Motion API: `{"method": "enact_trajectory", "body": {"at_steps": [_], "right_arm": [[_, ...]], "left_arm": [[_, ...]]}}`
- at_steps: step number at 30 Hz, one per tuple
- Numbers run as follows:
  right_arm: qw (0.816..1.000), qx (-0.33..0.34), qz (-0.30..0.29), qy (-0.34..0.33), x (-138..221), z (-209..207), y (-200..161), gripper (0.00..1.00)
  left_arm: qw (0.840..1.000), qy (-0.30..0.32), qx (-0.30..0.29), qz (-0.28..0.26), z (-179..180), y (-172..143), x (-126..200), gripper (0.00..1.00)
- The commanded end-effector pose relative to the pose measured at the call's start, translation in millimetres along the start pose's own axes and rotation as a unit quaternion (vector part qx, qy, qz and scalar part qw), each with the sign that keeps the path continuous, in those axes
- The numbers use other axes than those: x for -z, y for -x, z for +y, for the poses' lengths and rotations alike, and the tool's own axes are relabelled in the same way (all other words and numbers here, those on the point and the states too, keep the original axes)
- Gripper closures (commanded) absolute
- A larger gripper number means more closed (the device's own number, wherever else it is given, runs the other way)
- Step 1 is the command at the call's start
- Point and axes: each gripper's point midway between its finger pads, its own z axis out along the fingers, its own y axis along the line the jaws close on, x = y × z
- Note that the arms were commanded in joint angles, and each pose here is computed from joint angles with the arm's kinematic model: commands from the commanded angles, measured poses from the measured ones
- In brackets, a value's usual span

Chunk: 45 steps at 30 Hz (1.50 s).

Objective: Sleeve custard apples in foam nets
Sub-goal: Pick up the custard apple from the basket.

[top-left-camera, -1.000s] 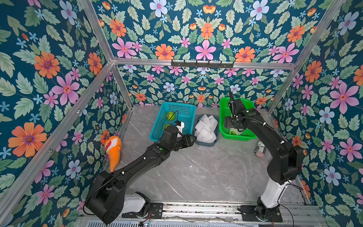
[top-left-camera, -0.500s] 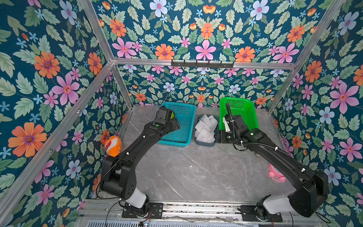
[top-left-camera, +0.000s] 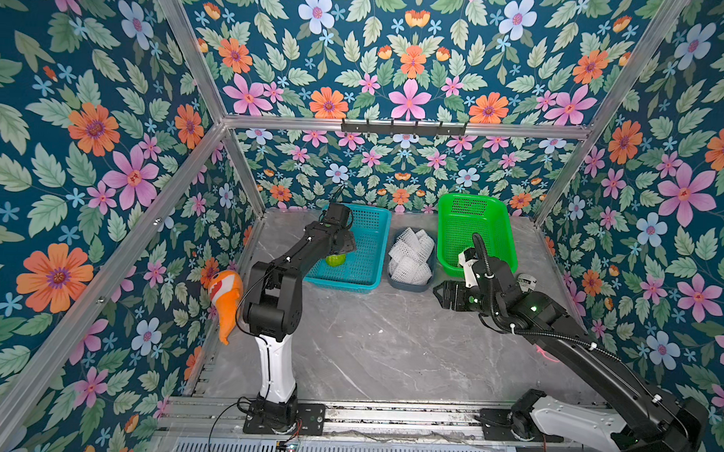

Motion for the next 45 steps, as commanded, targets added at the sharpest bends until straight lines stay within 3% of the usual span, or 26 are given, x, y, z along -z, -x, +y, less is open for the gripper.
{"method": "enact_trajectory", "body": {"at_steps": [1,11,16,21,24,29,34,39,45], "right_arm": [[1.0,-0.013,-0.015,0.009,5.3,2.4,3.8,0.16],[0.999,-0.015,-0.023,0.03,9.8,9.5,4.3,0.18],[0.999,-0.017,-0.028,0.029,15.1,7.7,3.2,0.19],[0.999,-0.023,-0.018,0.029,9.7,5.4,-5.4,0.19],[0.999,-0.024,-0.016,0.032,7.8,7.0,-6.2,0.19],[0.999,-0.024,-0.015,0.031,6.8,7.7,-6.3,0.19],[0.999,-0.027,-0.013,0.027,2.6,4.8,-9.7,0.2],[0.999,-0.029,-0.013,0.022,0.3,1.9,-11.3,0.2],[0.999,-0.03,-0.014,0.012,-2.3,-3.0,-13.1,0.2]], "left_arm": [[0.999,0.029,-0.003,0.014,9.9,-5.1,-7.2,0.18],[0.998,0.055,-0.002,0.037,20.7,-26.8,-37.3,0.17],[0.998,0.059,-0.003,0.038,21.5,-28.1,-43.4,0.25],[0.998,0.06,-0.009,0.032,21.6,-25.1,-42.6,0.22],[0.998,0.061,-0.016,0.027,21.3,-22.2,-42.6,0.26],[0.998,0.056,-0.024,0.027,19.3,-19.1,-39.7,0.41],[0.998,0.046,-0.038,0.023,15.8,-18.4,-20.1,0.42],[0.997,0.017,-0.077,-0.003,-2.7,-22.8,30.6,0.43],[0.99,-0.06,-0.129,-0.014,-40.0,-60.1,94.2,0.42]]}}
